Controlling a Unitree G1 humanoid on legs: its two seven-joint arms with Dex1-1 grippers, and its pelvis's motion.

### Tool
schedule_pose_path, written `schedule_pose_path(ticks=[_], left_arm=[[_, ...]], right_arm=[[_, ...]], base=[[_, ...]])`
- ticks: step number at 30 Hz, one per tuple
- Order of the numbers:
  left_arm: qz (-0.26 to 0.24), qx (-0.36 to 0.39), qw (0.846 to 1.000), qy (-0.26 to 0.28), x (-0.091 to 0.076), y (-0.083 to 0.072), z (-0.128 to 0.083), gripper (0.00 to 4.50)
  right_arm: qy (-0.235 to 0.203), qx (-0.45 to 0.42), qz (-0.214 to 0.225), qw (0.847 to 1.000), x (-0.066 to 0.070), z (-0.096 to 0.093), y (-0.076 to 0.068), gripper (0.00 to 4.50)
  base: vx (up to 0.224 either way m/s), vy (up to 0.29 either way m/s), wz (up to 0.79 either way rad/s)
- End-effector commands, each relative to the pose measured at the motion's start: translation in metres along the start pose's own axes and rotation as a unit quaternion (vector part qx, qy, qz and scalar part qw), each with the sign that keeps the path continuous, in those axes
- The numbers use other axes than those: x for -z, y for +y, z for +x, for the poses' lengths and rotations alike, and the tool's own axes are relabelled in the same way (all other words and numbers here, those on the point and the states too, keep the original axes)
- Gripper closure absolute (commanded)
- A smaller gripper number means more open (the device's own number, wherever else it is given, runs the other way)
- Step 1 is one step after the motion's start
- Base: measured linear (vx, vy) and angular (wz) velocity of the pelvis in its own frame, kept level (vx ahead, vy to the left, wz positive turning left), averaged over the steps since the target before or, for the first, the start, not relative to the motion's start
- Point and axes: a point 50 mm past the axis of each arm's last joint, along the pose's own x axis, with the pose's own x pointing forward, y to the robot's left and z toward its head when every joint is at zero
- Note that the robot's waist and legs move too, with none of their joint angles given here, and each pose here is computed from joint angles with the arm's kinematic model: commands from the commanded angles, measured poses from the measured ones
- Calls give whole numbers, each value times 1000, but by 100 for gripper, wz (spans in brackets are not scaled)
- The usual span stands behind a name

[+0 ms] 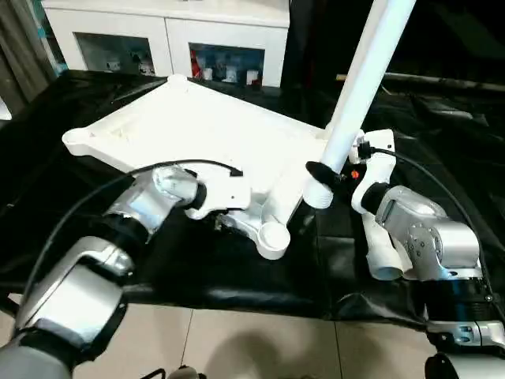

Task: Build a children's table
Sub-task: Pick table leg, then rotate table base

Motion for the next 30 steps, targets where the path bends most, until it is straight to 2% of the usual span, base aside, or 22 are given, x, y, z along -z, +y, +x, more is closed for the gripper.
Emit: schedule_pose_path(ticks=[1, 2, 6, 8, 16, 18, 30], left_arm=[[13, 1, 1000, 21, 2, 1, 2, 56], [11, 0, 1000, 23, 4, 0, 4, 84], [-1, 19, 999, 29, 8, -3, 6, 97], [-9, 32, 999, 33, 11, -4, 6, 124], [-18, 52, 998, 29, 10, -2, 4, 175], [-19, 55, 998, 29, 11, -2, 4, 200], [-21, 73, 997, 24, 8, 0, -1, 289]], right_arm=[[-18, 3, -9, 1000, -7, -4, 0, 261], [-17, 4, -10, 1000, -6, -5, 0, 261], [-15, 5, -10, 1000, -5, -6, 0, 261], [-14, 4, -11, 1000, -4, -7, 0, 261], [-8, 1, -18, 1000, -1, -8, 1, 261], [-7, 0, -19, 1000, -1, -8, 1, 261], [-2, -7, -29, 1000, 1, -6, 4, 261]], base=[[0, 0, 0], [0, 0, 0], [0, 0, 0], [0, 0, 0], [0, 0, 0], [0, 0, 0], [0, 0, 0]])
